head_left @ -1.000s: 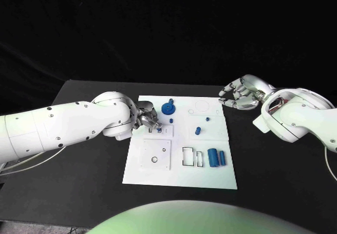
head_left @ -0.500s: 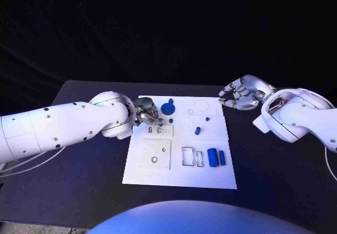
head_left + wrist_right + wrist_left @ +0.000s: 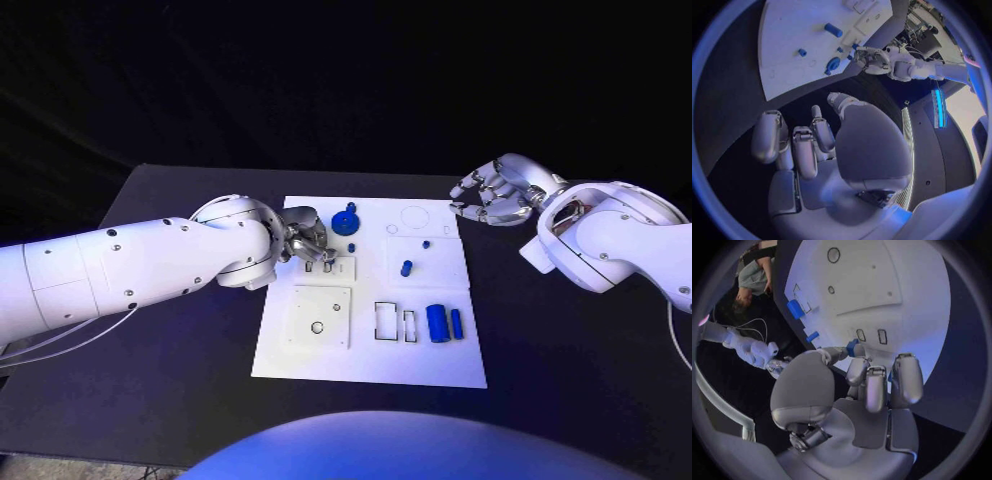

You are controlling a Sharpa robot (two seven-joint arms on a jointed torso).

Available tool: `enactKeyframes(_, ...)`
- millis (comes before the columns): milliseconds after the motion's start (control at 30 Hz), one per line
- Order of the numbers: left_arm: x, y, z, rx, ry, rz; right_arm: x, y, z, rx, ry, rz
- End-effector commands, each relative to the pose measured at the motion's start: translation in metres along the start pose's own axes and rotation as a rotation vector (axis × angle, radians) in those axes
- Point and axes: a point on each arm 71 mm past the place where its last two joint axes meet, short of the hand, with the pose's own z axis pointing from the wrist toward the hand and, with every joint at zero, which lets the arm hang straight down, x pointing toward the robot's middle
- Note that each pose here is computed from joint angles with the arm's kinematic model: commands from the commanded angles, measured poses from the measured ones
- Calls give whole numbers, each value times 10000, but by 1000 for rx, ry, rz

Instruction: Assemble the parts on the task board

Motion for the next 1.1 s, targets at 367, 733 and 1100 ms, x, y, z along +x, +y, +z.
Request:
enactKeyframes(367,49,-1,18,-20,33,53,11,4,-4,-3,11,-5)
enactKeyframes(733,85,12,14,-31,85,79,9,2,-6,-4,10,-2)
enactKeyframes(1100,100,24,12,-42,109,86,7,0,-7,-3,9,-2)
